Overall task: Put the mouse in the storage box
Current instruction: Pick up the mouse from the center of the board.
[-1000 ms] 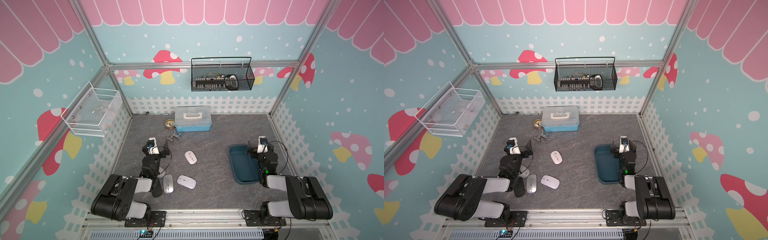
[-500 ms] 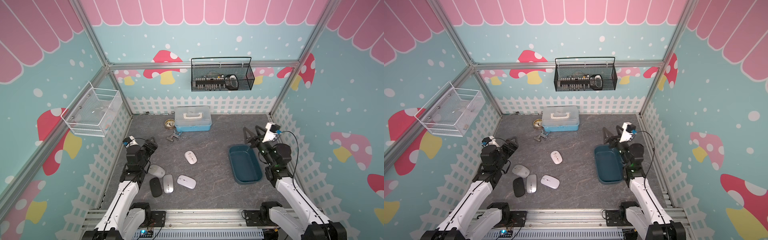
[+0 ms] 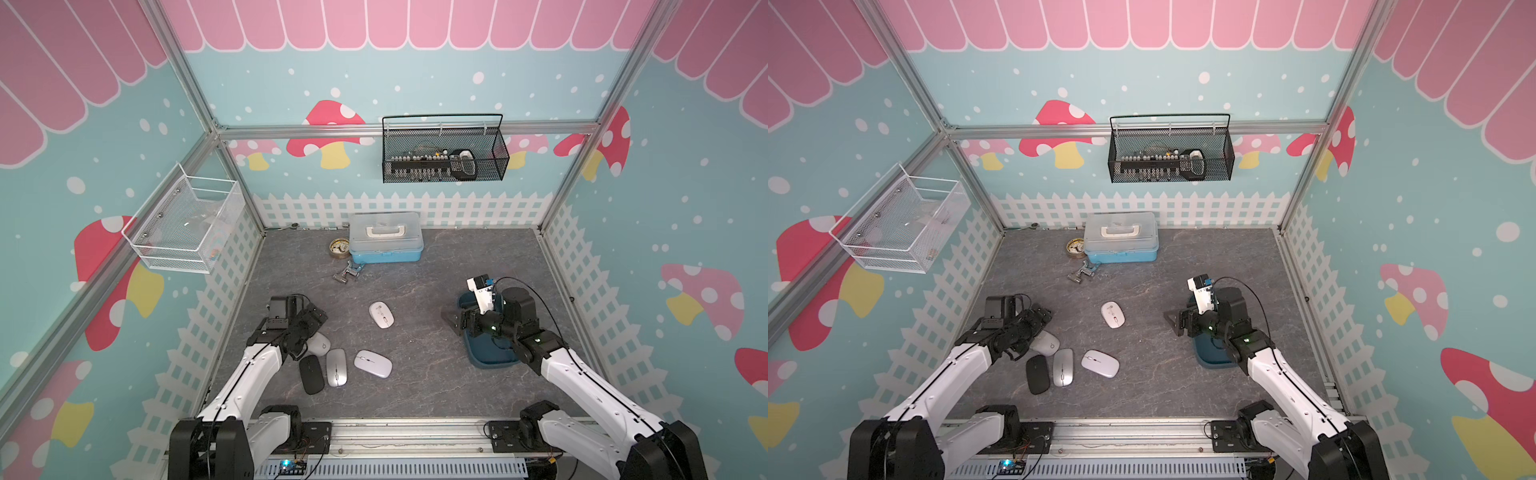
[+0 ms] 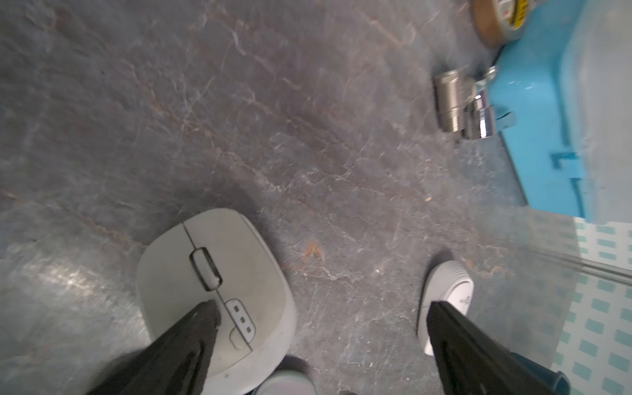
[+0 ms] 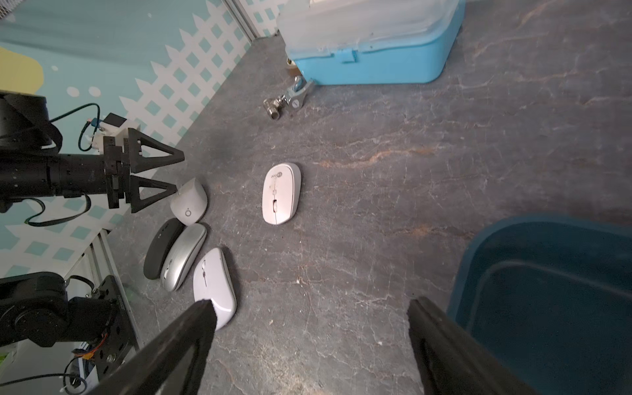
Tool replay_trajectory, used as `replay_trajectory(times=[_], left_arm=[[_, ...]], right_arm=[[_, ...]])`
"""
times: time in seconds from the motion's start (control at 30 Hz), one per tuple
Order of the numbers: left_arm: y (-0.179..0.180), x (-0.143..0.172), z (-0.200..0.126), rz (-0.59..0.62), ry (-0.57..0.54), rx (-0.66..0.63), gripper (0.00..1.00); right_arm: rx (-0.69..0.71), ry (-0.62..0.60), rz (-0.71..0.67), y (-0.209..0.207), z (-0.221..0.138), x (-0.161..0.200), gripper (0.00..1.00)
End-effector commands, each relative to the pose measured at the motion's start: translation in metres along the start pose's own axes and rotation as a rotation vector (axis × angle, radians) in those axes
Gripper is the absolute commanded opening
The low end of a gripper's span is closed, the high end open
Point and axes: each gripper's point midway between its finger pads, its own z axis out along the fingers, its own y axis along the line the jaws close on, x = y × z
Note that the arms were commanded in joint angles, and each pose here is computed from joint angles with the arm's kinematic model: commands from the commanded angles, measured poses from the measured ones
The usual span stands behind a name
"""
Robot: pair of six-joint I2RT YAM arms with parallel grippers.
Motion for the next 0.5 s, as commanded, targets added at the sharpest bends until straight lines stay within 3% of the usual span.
replay_trajectory(times=[0.0,0.13,0.23,0.33,0.47], left_arm=[[0.009,-0.011,-0.011,-0.01,-0.027,-0.114,0.99],[0.038,-0.029,-0.027,-0.167,-0.121,-0.261,0.99],[0.055,-0.026,-0.029,-0.293,-0.112,-0.244,0.99],[0.043,-0.025,-0.027,-0.26,-0.092,-0.122,0.99],[0.039,-0.031,-0.035,-0.218,-0.117,-0.129,0.95]], right_arm=[[0.003,0.042,-0.002,-0.002,0.002,0.014,0.94],[0.02,0.039,0.004,-0.006,0.005,0.014,0.94],[0.011,0.049,0.01,-0.005,0.008,0.015,0.94],[0.008,0.054,0.014,-0.006,0.008,0.017,0.94],[0.006,0.056,0.02,-0.006,0.009,0.02,0.95]])
